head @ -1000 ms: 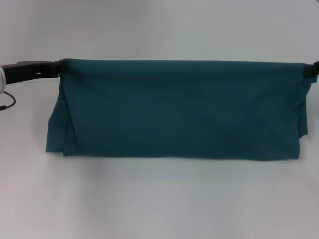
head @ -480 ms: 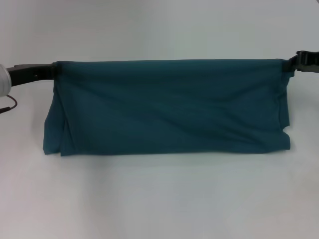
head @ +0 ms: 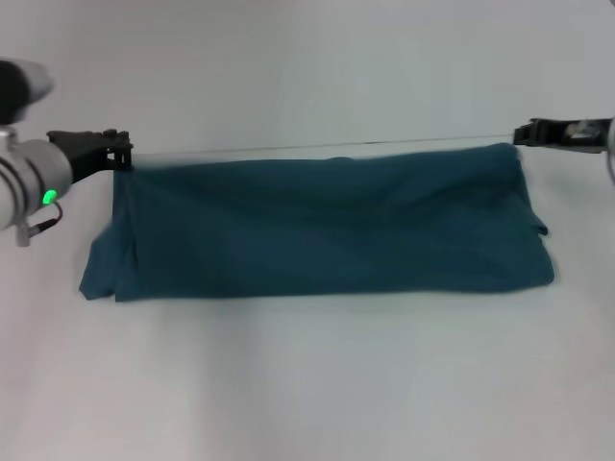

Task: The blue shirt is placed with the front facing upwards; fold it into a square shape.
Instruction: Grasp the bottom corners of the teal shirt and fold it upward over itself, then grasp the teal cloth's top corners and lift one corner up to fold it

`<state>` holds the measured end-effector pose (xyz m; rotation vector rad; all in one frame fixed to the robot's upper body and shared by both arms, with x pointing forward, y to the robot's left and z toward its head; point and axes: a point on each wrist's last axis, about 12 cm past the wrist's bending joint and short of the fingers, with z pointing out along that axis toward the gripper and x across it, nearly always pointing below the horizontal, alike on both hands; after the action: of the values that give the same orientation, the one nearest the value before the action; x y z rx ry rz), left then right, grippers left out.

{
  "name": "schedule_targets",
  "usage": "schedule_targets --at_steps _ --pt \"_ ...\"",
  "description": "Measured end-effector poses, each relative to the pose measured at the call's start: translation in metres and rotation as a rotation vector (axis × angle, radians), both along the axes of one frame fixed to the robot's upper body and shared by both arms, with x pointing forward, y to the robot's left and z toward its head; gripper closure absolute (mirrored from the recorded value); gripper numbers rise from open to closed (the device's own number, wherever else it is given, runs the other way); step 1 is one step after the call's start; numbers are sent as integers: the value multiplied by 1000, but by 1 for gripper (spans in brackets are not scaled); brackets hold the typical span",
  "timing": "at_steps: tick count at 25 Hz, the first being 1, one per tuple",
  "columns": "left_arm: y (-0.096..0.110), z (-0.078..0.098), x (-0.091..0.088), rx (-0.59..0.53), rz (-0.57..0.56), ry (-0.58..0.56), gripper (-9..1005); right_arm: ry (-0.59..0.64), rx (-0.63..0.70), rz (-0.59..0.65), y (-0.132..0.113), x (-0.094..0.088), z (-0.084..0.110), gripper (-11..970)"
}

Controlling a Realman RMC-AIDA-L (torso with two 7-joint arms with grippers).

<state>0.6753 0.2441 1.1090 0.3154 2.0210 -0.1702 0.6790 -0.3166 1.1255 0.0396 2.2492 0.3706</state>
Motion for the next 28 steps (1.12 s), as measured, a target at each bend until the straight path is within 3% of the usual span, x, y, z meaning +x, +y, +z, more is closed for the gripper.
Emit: schedule_targets --at_steps 3,9,13,16,19,21,25,28 --pt "-16 -4 5 66 16 -11 840 -37 -42 -1 5 2 -1 790" --pt "-9 8 7 20 37 -39 836 -103 -97 -18 -1 4 8 661" --pt "3 13 -3 -123 17 -2 572 -174 -93 0 -6 -9 14 576" --pt "17 16 -16 -239 5 55 453 -216 -55 30 -7 -21 14 331" --pt "31 18 -25 -315 9 146 354 -225 -2 51 -11 -31 10 207" --pt "39 19 -29 -335 24 204 314 -218 21 50 -14 -36 7 125" --pt "43 11 -34 -308 46 331 234 -203 36 54 -15 -42 0 50" --pt "42 7 -34 -294 47 351 174 -193 44 64 -14 -44 -3 13"
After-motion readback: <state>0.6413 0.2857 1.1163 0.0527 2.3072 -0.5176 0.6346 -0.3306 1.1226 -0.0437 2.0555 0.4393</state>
